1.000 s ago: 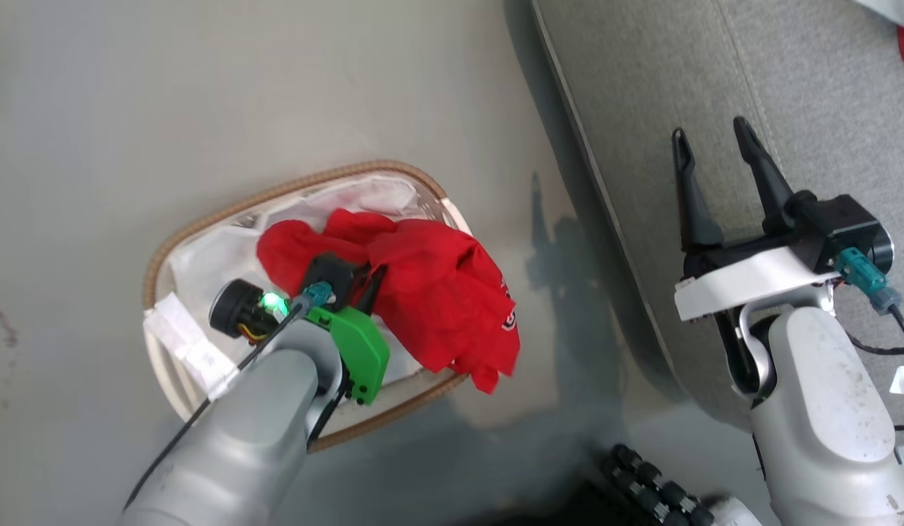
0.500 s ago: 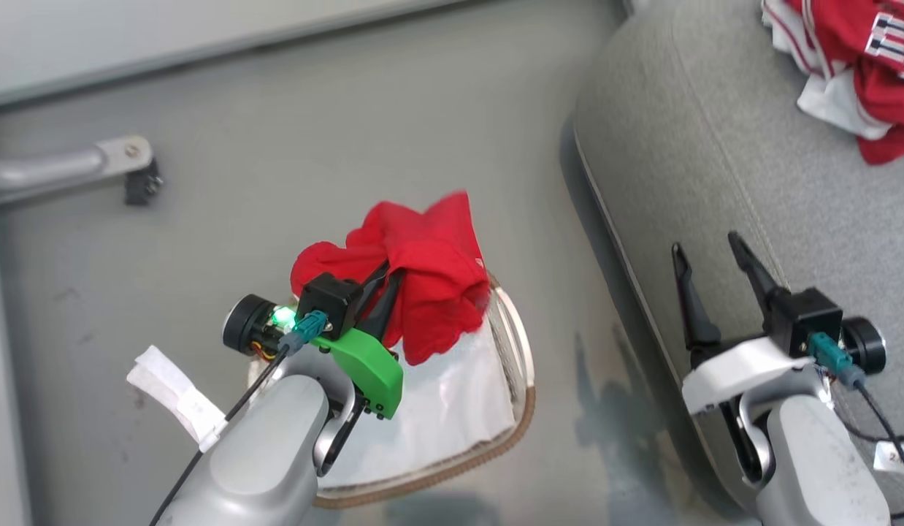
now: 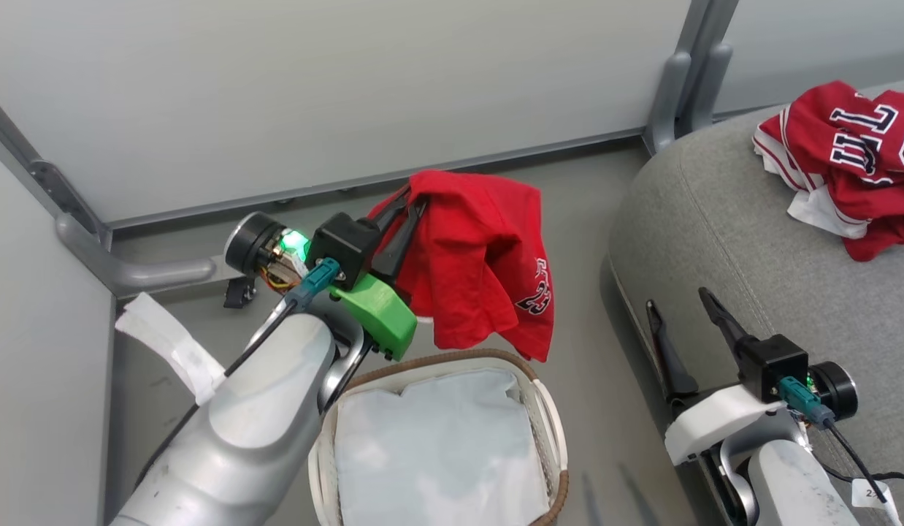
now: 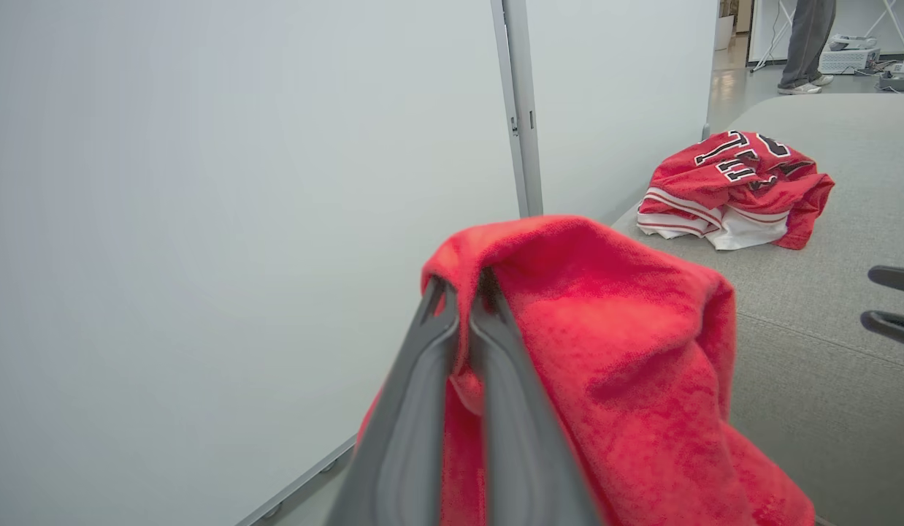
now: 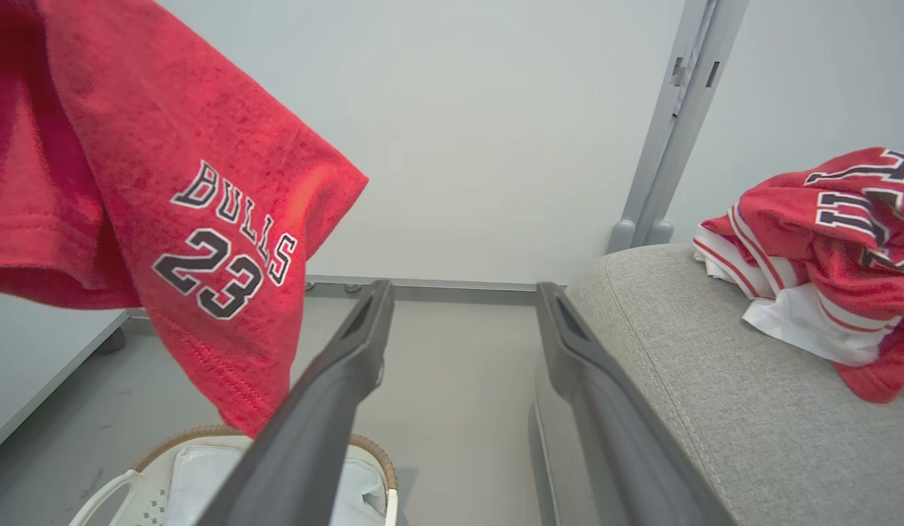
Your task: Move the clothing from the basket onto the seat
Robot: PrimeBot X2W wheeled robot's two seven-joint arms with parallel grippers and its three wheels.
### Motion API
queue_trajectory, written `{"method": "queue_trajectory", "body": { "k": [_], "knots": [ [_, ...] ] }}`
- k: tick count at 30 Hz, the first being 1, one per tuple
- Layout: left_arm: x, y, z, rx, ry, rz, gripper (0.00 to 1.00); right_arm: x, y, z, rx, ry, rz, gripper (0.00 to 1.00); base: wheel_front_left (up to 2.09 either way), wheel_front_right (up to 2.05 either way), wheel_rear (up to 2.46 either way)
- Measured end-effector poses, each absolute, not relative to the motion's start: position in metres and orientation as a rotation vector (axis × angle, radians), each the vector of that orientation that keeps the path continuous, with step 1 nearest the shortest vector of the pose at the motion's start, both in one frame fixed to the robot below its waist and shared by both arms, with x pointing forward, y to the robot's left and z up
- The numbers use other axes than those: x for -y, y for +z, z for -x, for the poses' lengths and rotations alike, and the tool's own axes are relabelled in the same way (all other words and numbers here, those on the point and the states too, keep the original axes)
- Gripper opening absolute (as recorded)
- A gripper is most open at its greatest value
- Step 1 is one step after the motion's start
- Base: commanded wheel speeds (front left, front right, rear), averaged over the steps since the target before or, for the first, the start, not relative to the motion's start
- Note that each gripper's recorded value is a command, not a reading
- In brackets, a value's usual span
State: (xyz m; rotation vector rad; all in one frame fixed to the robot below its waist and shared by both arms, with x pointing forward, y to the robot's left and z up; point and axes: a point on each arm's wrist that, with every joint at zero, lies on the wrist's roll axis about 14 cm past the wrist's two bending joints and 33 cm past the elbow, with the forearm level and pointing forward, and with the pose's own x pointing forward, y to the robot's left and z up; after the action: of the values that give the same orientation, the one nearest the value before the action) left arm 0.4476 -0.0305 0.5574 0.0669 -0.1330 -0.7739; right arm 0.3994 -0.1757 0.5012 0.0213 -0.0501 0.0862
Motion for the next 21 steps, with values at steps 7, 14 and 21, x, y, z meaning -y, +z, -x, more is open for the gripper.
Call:
{"method": "queue_trajectory", "body": {
  "k": [7,14,21],
  "knots": [
    [0.033,0.633,-0.442,0.327,-0.805,-0.212,0.00,0.150,0.529,-0.398,0.127,0.162,-0.019,1.00,0.00,0.00,0.00],
    [0.031,0.690,-0.441,0.448,-0.802,-0.300,0.00,0.122,0.540,-0.397,0.154,0.245,-0.009,1.00,0.00,0.00,0.00],
    [0.039,0.714,-0.432,0.502,-0.819,-0.312,0.00,0.082,0.550,-0.393,0.177,0.364,-0.049,1.00,0.00,0.00,0.00]
  ]
}}
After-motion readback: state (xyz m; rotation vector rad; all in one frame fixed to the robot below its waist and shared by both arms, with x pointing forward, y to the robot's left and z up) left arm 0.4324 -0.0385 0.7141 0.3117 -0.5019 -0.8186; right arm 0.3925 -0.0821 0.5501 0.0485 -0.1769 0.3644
